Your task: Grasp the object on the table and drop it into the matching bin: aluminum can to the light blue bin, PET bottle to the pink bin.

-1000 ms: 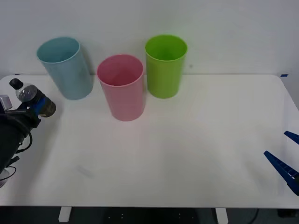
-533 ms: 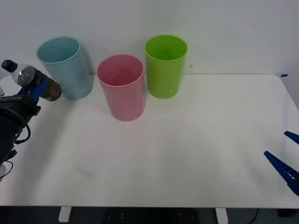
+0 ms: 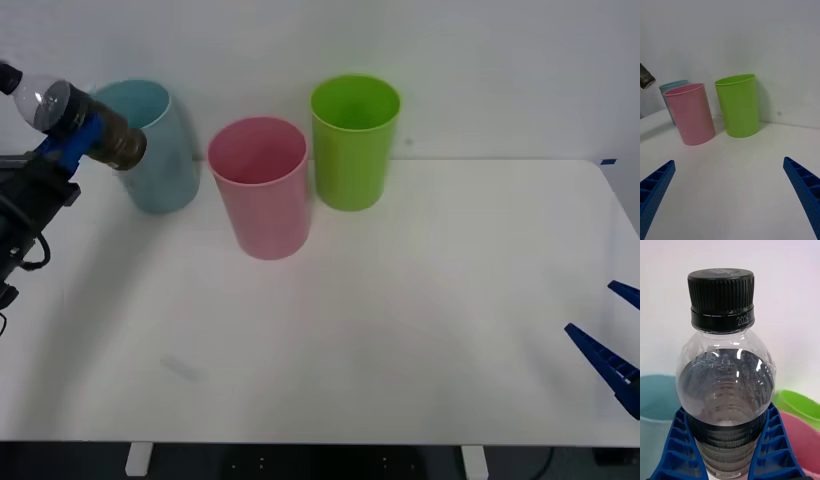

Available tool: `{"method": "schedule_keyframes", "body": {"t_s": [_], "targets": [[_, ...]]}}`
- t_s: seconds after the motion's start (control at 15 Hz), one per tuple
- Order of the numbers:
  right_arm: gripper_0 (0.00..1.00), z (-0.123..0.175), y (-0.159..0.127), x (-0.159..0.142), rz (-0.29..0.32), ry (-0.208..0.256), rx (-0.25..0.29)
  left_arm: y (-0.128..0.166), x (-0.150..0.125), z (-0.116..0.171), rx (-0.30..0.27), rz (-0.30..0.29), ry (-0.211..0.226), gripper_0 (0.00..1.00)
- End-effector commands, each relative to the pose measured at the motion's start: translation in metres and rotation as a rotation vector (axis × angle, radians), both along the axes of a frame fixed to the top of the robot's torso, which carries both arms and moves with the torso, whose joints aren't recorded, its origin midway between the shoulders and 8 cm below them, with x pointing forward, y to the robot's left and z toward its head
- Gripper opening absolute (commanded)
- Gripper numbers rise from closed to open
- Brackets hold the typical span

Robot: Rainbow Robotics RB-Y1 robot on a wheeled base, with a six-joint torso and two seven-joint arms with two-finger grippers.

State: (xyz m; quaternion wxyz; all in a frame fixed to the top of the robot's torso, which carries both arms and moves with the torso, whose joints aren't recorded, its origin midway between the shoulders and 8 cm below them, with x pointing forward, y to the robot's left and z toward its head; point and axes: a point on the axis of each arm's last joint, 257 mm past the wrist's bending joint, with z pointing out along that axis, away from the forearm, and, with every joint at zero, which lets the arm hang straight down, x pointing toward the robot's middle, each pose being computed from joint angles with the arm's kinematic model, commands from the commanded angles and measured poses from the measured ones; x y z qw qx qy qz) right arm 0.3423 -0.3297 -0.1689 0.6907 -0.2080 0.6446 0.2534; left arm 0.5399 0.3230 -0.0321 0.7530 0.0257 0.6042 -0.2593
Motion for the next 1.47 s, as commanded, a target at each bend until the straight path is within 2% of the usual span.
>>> {"method": "schedule_keyframes", "body": {"t_s": [0.07,0.33,0.53,0.73,1.13,1.47], "targets": [[1.0,0.0,0.0,0.0,0.0,0.0,0.0,-0.019,0.004,0.023,0.012,-0.073,-0.013,0.0],[1.0,0.0,0.0,0.0,0.0,0.0,0.0,-0.069,0.014,0.043,0.07,-0.196,-0.032,0.0],[1.0,0.0,0.0,0.0,0.0,0.0,0.0,-0.1,0.027,0.043,0.143,-0.296,-0.028,0.0],[1.0,0.0,0.0,0.0,0.0,0.0,0.0,-0.128,0.043,0.039,0.203,-0.37,-0.011,0.0],[1.0,0.0,0.0,0.0,0.0,0.0,0.0,-0.174,0.068,0.035,0.318,-0.457,0.011,0.0],[1.0,0.0,0.0,0.0,0.0,0.0,0.0,-0.186,0.077,0.031,0.338,-0.461,0.013,0.0]]}}
